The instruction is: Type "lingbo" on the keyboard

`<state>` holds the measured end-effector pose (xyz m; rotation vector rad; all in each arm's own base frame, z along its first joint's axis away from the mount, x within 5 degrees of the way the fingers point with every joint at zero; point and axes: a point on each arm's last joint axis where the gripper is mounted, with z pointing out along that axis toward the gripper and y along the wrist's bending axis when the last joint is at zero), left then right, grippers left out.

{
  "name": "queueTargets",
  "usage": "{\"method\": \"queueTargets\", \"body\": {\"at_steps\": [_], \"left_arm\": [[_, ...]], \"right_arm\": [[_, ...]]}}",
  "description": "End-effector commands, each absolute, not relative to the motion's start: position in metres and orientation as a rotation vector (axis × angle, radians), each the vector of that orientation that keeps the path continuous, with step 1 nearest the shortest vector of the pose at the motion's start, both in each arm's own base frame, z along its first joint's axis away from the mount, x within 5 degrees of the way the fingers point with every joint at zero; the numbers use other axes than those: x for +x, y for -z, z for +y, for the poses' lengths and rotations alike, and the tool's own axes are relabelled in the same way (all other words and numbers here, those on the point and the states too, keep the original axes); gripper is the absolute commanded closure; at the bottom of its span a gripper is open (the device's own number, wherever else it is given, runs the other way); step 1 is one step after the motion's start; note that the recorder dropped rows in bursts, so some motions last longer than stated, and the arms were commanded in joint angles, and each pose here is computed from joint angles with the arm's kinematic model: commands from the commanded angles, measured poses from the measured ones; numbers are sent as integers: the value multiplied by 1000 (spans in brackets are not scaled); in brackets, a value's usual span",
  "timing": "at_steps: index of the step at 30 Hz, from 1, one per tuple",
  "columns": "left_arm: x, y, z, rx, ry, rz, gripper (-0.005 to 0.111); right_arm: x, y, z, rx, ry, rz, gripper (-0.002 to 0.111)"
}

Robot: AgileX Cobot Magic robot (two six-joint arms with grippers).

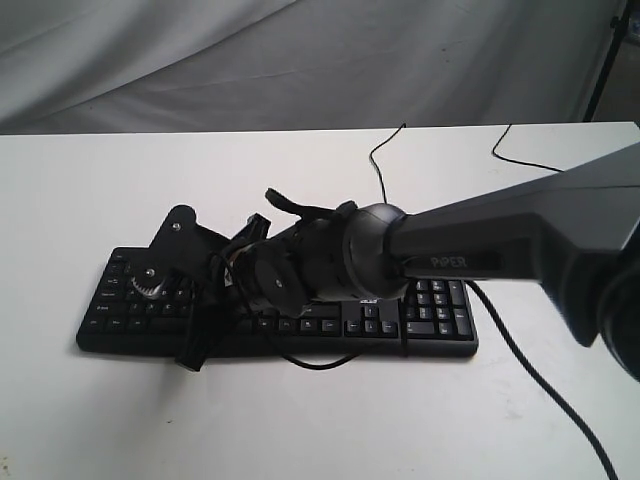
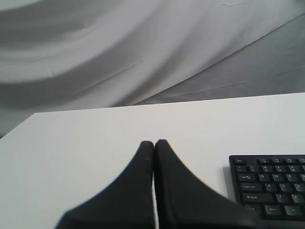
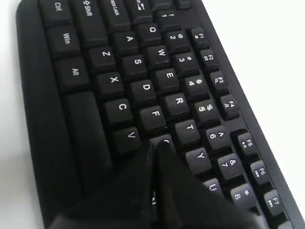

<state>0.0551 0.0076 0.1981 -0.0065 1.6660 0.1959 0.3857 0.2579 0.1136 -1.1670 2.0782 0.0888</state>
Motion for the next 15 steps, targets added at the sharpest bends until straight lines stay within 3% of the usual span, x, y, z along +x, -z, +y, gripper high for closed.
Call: {"method": "queueTargets", "body": {"at_steps": [1,6,15], "left_arm": [[56,-197,7,-6,-190,1670,106],[56,-197,7,-6,-190,1670,106],[56,-197,7,-6,-190,1670,106]], "right_arm": [[384,-101,259,-1182,-87,2093,108],[384,-106,259,-1174,-89,2085,108],[387,-149,248,-1157,-70,2036,108]]}}
